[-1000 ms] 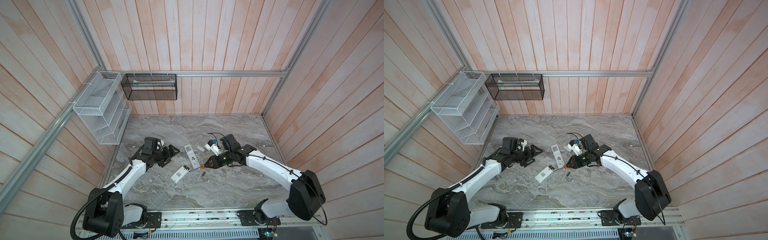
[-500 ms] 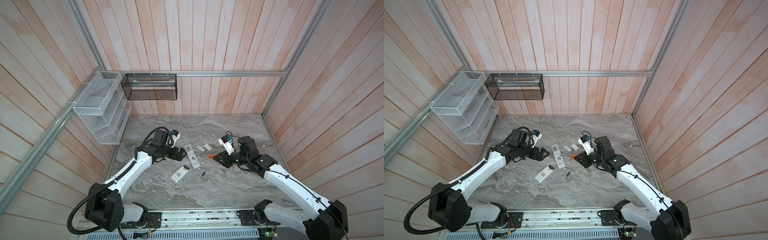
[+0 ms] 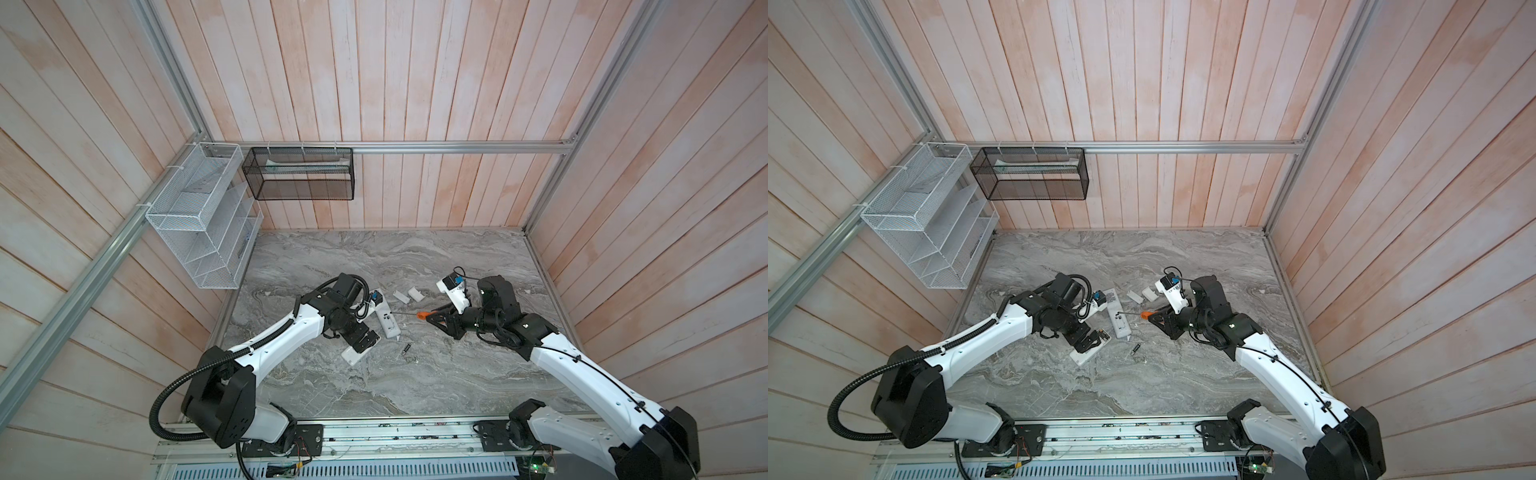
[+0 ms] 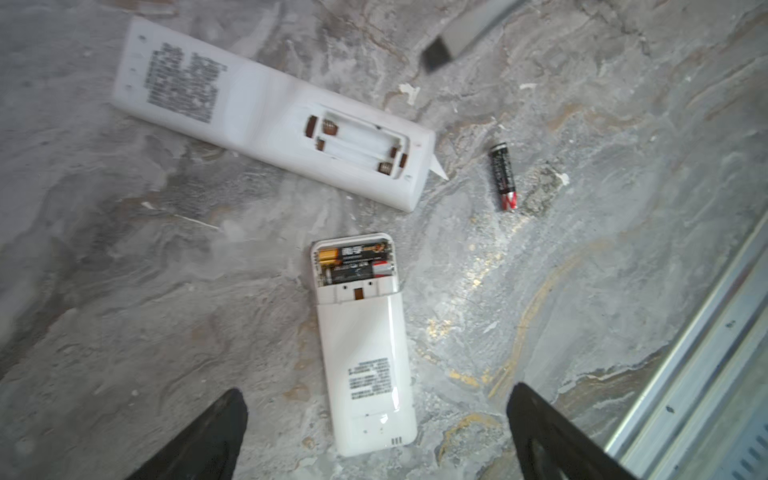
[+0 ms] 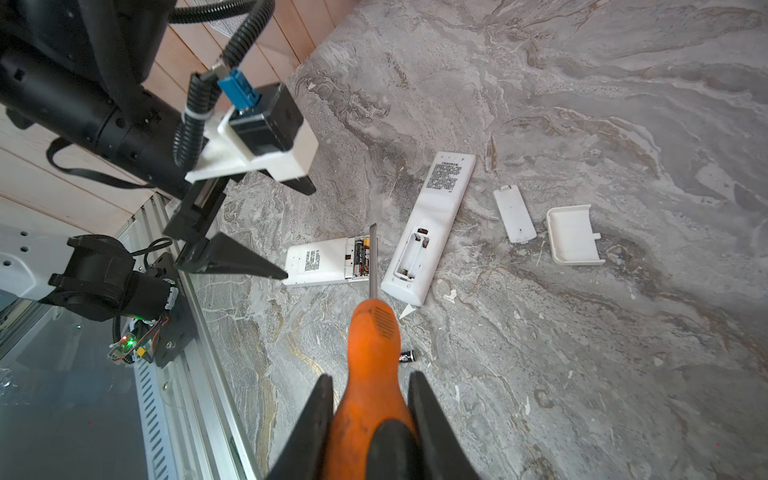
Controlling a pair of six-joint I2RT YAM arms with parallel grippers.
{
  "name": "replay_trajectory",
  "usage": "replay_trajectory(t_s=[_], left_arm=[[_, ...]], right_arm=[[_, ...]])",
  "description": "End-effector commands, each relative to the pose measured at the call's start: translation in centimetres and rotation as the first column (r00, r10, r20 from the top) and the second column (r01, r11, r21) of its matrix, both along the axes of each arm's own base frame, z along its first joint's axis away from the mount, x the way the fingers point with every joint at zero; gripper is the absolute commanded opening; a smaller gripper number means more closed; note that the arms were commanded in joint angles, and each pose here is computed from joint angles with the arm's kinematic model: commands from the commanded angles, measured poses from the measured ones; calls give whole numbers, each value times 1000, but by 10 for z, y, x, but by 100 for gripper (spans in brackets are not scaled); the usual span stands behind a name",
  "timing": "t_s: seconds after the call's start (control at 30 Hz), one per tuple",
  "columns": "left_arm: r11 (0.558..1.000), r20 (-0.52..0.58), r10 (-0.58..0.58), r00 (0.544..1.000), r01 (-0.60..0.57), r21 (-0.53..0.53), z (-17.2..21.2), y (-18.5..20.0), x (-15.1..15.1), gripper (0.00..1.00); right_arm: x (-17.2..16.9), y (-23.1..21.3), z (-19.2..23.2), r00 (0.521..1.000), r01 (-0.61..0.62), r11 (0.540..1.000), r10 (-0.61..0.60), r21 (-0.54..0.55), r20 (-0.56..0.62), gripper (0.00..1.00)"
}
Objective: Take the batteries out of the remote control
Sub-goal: 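Grasp the short white remote with the left gripper while the right holds the screwdriver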
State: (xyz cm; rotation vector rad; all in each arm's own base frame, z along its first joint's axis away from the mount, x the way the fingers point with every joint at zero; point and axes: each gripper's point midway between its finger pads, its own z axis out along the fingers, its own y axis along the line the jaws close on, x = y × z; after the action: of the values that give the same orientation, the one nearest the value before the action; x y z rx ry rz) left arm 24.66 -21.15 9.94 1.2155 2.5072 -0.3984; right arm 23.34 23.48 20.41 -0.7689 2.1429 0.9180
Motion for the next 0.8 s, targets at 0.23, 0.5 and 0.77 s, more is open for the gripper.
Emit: replay_trajectory(t_s=[0.23, 0.5, 0.77], left_arm=[[987, -76, 136, 988, -129, 91, -38, -5, -5, 99], [967, -66, 165, 984, -149, 207, -62, 9, 2, 99], [971, -134, 108, 985, -75, 228, -86, 9, -7, 83]], right_arm=[[0, -2, 12, 999, 6, 1000, -7, 30, 44, 1], [-1, -2, 14, 999, 23, 998, -25, 56, 30, 1], [3, -1, 18, 999, 40, 997, -42, 70, 20, 1]])
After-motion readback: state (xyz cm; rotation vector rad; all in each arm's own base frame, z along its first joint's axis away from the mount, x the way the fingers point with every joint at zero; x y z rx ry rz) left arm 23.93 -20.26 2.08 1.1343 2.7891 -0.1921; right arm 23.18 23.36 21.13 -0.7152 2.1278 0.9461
